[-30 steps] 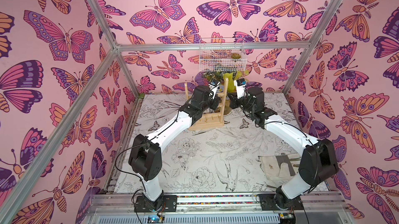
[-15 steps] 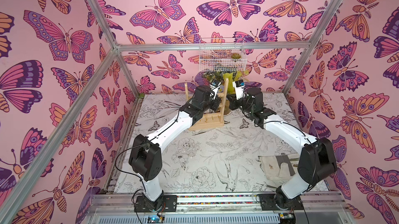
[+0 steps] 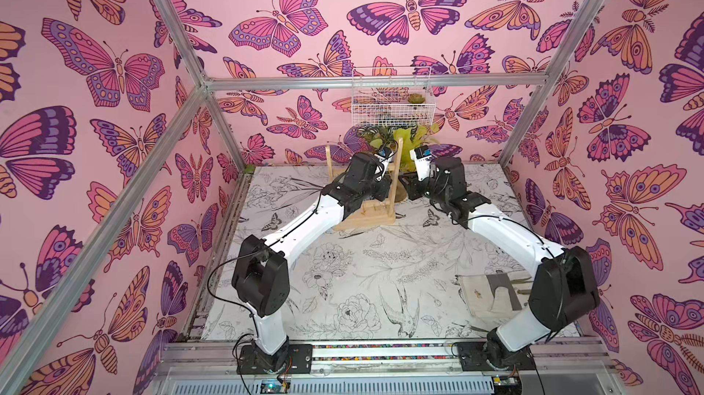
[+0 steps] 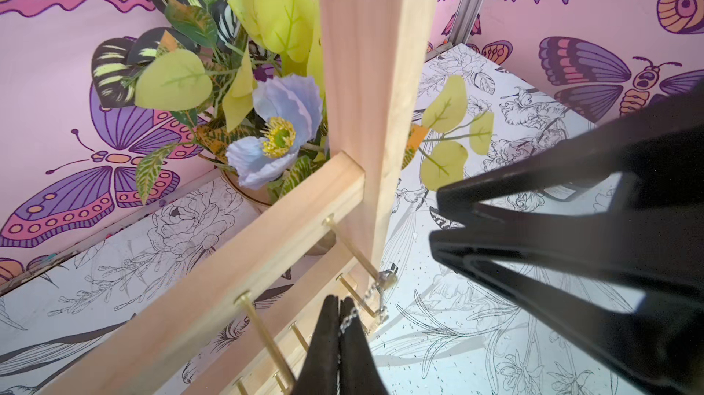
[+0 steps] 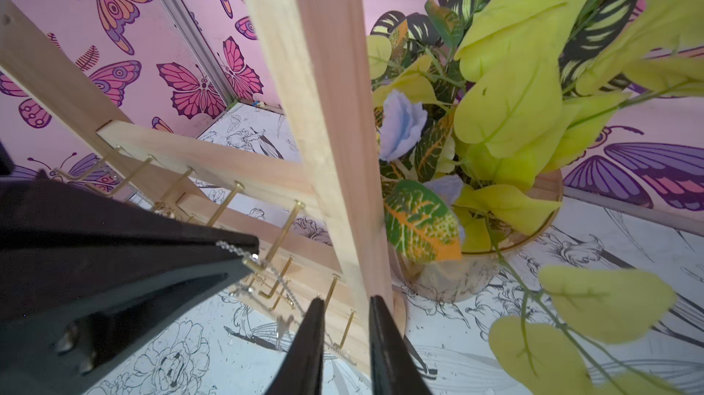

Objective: Hang the necklace on the jewelry display stand
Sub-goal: Hang the necklace on the stand, then adjust the necklace on the stand.

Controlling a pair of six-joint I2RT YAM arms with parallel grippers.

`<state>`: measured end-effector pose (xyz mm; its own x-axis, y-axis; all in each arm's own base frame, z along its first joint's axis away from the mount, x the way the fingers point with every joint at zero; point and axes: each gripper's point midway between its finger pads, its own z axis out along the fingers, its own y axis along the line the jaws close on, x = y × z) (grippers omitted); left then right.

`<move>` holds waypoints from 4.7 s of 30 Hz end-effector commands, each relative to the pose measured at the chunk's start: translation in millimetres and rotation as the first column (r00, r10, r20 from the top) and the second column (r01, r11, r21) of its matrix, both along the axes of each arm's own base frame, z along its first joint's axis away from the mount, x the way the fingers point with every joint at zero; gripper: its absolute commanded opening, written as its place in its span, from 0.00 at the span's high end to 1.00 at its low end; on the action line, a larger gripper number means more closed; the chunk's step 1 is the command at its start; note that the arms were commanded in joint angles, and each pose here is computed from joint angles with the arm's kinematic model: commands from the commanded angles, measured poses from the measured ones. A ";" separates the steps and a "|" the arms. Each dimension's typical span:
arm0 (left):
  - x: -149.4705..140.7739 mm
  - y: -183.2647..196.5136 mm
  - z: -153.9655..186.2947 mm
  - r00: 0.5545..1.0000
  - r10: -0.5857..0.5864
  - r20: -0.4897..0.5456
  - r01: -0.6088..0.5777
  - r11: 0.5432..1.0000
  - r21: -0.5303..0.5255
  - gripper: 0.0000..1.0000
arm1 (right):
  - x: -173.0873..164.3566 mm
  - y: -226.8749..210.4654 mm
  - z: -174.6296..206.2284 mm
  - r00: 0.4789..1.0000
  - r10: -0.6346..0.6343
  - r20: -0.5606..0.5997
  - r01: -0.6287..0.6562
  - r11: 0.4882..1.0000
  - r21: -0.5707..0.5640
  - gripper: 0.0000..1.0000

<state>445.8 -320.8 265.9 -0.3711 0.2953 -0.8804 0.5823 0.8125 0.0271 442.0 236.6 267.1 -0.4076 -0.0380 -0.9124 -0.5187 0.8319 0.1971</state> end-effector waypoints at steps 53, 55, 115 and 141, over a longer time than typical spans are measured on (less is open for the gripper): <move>-59.5 27.6 -44.1 0.968 0.140 -0.207 -0.164 0.981 -0.105 0.77 | -28.3 10.3 -97.1 0.990 0.068 -0.122 -0.045 0.983 0.179 0.67; -60.9 36.2 -49.2 0.964 0.170 -0.206 -0.192 0.977 -0.091 0.77 | -24.1 13.6 -100.2 0.994 0.061 -0.093 -0.042 0.981 0.190 0.69; -55.0 91.3 -104.7 0.931 0.237 -0.277 -0.285 0.947 -0.148 0.84 | 17.6 43.2 -87.6 0.989 -0.112 0.097 0.078 0.950 0.301 1.00; -52.0 86.3 -108.7 0.930 0.227 -0.289 -0.282 0.945 -0.166 0.85 | -6.0 61.8 -85.1 0.999 0.051 0.005 -0.051 0.959 0.280 1.00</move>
